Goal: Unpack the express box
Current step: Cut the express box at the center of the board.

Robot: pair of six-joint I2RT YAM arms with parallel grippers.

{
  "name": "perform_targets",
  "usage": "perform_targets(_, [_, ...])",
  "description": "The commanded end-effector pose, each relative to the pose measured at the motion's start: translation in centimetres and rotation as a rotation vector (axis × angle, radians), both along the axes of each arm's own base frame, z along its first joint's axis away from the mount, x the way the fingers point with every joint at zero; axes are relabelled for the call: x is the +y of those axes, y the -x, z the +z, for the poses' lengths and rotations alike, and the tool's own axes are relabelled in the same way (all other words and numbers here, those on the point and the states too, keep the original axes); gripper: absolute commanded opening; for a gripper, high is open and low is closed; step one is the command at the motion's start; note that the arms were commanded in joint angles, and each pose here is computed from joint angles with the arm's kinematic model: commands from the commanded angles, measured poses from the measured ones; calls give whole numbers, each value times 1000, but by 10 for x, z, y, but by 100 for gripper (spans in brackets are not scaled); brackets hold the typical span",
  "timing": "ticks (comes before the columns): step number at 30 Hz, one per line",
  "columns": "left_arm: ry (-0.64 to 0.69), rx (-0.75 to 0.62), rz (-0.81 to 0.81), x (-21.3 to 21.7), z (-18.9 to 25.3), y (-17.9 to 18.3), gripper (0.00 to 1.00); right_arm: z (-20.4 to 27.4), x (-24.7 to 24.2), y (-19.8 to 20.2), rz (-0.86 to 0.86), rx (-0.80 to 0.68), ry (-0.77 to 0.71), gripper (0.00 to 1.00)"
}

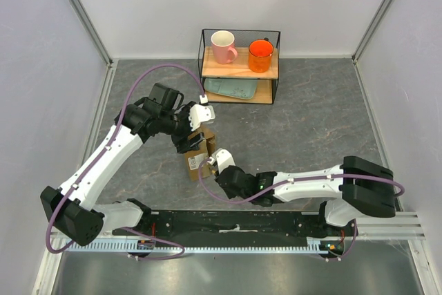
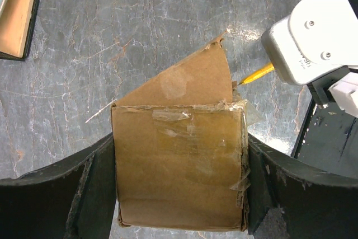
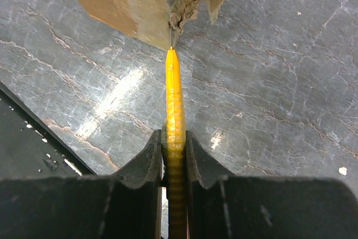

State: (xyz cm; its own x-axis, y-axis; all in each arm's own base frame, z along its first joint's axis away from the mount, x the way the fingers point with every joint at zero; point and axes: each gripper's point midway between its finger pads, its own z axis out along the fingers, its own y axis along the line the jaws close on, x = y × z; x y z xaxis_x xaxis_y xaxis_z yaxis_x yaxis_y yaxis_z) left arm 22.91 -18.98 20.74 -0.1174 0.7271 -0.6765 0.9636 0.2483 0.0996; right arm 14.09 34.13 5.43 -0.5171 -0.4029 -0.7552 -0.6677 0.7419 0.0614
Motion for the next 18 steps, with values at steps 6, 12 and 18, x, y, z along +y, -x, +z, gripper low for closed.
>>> perform_targets(6, [-51,193,7,10,-27,34,56,18,23,-11,-15,-12,-48,0])
perform_targets(12, [-45,201,7,10,-26,37,56,20,27,-22,-28,-20,-27,0])
perform_targets(18, [-39,213,0,9,-27,39,55,25,36,-34,-64,-41,-20,0])
